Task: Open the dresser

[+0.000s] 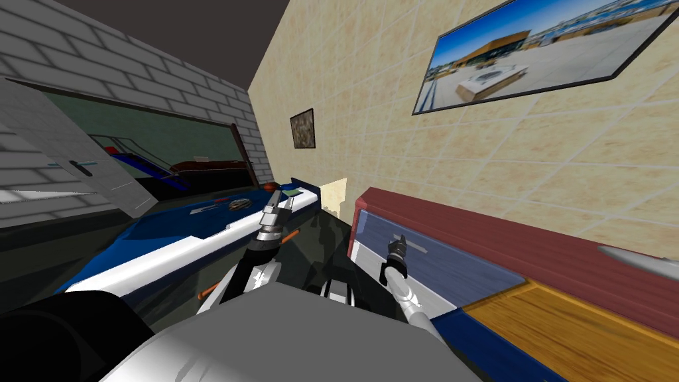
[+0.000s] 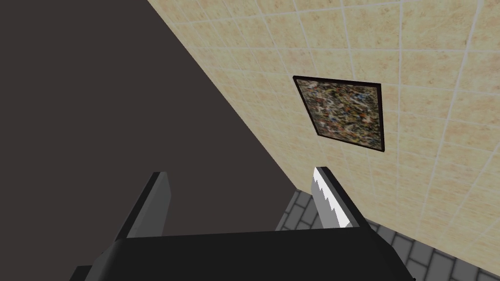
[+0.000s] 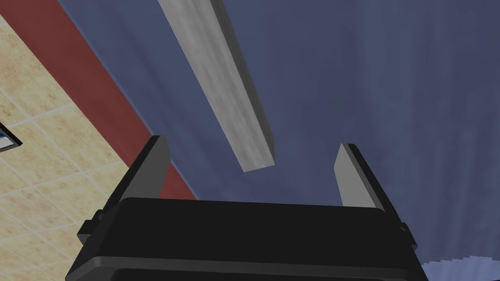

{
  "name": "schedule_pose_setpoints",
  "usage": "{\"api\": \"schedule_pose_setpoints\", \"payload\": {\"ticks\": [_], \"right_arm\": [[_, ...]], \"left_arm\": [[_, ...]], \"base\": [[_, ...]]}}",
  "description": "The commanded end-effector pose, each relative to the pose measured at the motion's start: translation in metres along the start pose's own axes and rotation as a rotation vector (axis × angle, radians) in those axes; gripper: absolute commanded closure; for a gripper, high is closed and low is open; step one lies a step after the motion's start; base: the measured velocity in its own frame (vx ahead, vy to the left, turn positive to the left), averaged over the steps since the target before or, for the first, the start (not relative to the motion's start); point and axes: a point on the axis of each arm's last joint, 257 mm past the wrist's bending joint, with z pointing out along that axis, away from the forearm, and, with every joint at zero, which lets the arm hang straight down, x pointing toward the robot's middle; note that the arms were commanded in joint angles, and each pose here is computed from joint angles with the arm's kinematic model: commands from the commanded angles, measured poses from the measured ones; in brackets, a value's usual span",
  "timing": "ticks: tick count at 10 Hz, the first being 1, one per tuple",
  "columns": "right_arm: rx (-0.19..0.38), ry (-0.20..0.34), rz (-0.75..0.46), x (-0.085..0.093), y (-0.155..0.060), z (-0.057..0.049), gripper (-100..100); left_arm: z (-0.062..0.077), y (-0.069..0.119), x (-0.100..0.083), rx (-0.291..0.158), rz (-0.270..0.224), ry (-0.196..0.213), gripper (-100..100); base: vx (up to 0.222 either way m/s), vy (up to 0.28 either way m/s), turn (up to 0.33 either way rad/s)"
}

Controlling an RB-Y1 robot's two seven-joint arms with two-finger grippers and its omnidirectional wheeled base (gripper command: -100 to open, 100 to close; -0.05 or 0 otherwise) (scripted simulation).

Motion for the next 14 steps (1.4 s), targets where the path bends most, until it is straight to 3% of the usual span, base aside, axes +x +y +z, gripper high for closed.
{"api": "schedule_pose_setpoints", "payload": {"ticks": [1,4,7,8,9,10,13,14], "right_arm": [[-0.02,-0.039,0.0,-0.023,0.009,-0.013,-100],[-0.03,-0.065,0.0,-0.038,0.015,-0.023,-100],[-0.048,-0.114,0.002,-0.068,0.024,-0.042,-100],[-0.046,-0.105,0.004,-0.06,0.023,-0.039,-100],[-0.035,-0.077,0.0,-0.046,0.017,-0.027,100],[-0.035,-0.077,0.0,-0.046,0.017,-0.027,100],[-0.008,-0.014,0.001,-0.008,0.003,-0.004,100],[-0.01,-0.026,-0.004,-0.015,0.005,-0.007,100]], "left_arm": [[0.0,0.0,0.0,0.0,0.0,0.0,0],[0.0,0.0,0.0,0.0,0.0,0.0,0],[0.0,0.0,0.0,0.0,0.0,0.0,0],[0.0,0.0,0.0,0.0,0.0,0.0,0],[0.0,0.0,0.0,0.0,0.0,0.0,0],[0.0,0.0,0.0,0.0,0.0,0.0,0],[0.0,0.0,0.0,0.0,0.0,0.0,0],[0.0,0.0,0.0,0.0,0.0,0.0,0]], "base": [[0.076,-0.057,-0.266],[0.096,-0.04,-0.125],[0.106,-0.049,-0.182],[0.039,-0.015,-0.023],[-0.077,0.032,0.277],[-0.107,0.04,0.168],[-0.122,0.051,0.188],[-0.074,0.03,0.041]]}}
